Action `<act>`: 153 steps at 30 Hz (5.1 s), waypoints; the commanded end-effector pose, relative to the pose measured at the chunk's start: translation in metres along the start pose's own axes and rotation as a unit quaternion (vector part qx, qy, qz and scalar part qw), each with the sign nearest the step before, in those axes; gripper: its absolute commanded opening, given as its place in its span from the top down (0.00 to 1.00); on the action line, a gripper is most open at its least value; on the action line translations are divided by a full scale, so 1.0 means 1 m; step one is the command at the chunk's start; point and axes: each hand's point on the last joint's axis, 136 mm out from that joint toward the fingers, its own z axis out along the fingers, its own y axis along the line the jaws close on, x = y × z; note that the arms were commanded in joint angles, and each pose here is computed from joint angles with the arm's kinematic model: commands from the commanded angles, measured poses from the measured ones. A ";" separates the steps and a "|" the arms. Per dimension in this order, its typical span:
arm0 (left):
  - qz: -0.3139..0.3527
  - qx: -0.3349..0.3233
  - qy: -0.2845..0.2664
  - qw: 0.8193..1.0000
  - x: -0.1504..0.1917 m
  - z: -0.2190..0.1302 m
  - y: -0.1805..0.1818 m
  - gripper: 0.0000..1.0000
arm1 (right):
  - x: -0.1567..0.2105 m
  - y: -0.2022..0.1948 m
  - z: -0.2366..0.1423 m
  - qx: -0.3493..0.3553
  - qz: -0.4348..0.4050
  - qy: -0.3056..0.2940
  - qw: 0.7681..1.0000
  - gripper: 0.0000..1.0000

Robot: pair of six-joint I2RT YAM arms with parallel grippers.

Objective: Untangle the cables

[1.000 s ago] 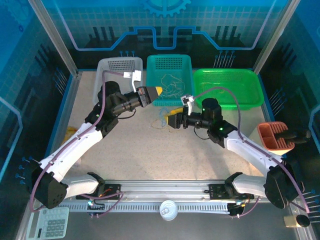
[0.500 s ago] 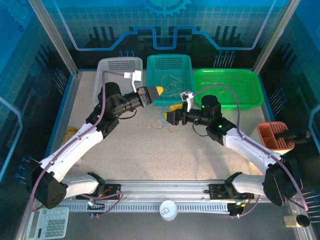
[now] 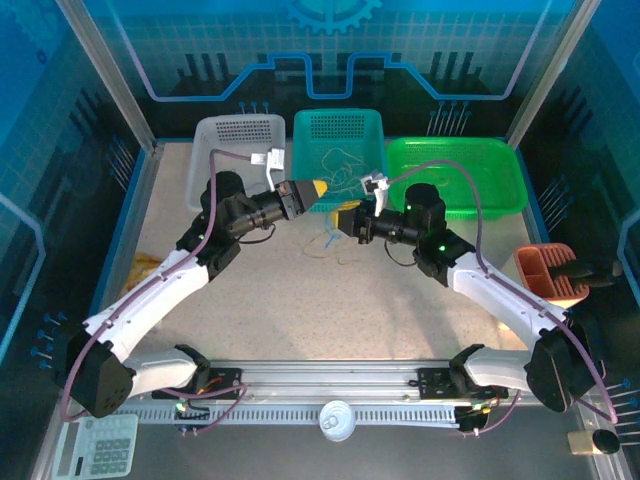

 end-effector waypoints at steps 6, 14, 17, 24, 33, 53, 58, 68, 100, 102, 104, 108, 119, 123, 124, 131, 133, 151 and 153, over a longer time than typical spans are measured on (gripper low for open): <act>0.048 0.024 -0.043 0.998 -0.029 -0.013 -0.039 1.00 | 0.027 -0.016 -0.010 0.026 0.003 0.008 1.000 1.00; 0.105 -0.008 -0.122 0.987 -0.089 -0.042 -0.055 1.00 | 0.070 -0.041 -0.023 0.074 0.027 0.029 0.996 1.00; 0.112 -0.036 -0.159 0.980 -0.115 -0.059 -0.047 1.00 | 0.081 -0.051 -0.030 0.095 0.039 0.030 0.994 1.00; 0.125 -0.086 -0.227 0.962 -0.160 -0.092 -0.033 1.00 | 0.098 -0.072 -0.049 0.134 0.063 0.025 0.989 1.00; 0.118 -0.085 -0.239 0.960 -0.177 -0.091 -0.026 1.00 | 0.096 -0.058 -0.045 0.100 0.069 0.032 0.992 1.00; 0.238 -0.222 -0.326 0.887 -0.293 -0.107 0.004 1.00 | 0.079 -0.027 -0.050 0.087 0.038 0.052 0.994 0.18; 0.237 -0.291 -0.310 0.873 -0.307 -0.106 0.079 1.00 | 0.080 -0.030 -0.062 0.117 0.044 0.050 0.991 0.18; 0.174 -0.364 -0.244 0.882 -0.276 -0.099 0.208 1.00 | 0.089 -0.046 -0.084 0.182 0.051 0.065 0.980 0.18; 0.050 -0.270 -0.150 0.950 -0.172 -0.079 0.147 0.01 | 0.154 -0.115 -0.079 0.327 0.256 0.109 0.903 0.20; 0.055 -0.257 -0.130 0.956 -0.145 -0.071 0.133 0.01 | 0.158 -0.119 -0.073 0.326 0.274 0.108 0.898 0.21; 0.057 -0.248 -0.112 0.960 -0.118 -0.064 0.125 0.01 | 0.161 -0.122 -0.065 0.321 0.292 0.107 0.895 0.24; 0.044 -0.237 -0.095 0.966 -0.073 -0.060 0.119 0.01 | 0.168 -0.129 -0.049 0.312 0.324 0.105 0.887 0.29; 0.019 -0.247 -0.092 0.964 -0.032 -0.082 0.122 0.01 | 0.189 -0.146 -0.002 0.288 0.376 0.111 0.874 0.36; 0.015 -0.242 -0.091 0.966 -0.027 -0.083 0.120 0.01 | 0.190 -0.150 0.011 0.285 0.376 0.112 0.874 0.41; 0.014 -0.242 -0.092 0.966 -0.027 -0.084 0.119 0.01 | 0.191 -0.151 0.013 0.285 0.376 0.113 0.874 0.44; 0.007 -0.238 -0.086 0.968 -0.020 -0.084 0.121 0.01 | 0.182 -0.149 0.024 0.264 0.363 0.115 0.886 0.97; 0.010 -0.236 -0.082 0.968 -0.018 -0.083 0.120 0.01 | 0.163 -0.137 0.027 0.240 0.343 0.108 0.902 1.00; -0.007 -0.154 -0.038 0.987 -0.003 -0.054 0.105 0.01 | -0.072 0.017 -0.039 0.125 0.099 -0.026 0.987 1.00; 0.002 -0.146 -0.033 0.989 -0.001 -0.051 0.103 0.01 | -0.082 0.024 -0.046 0.123 0.092 -0.039 0.987 1.00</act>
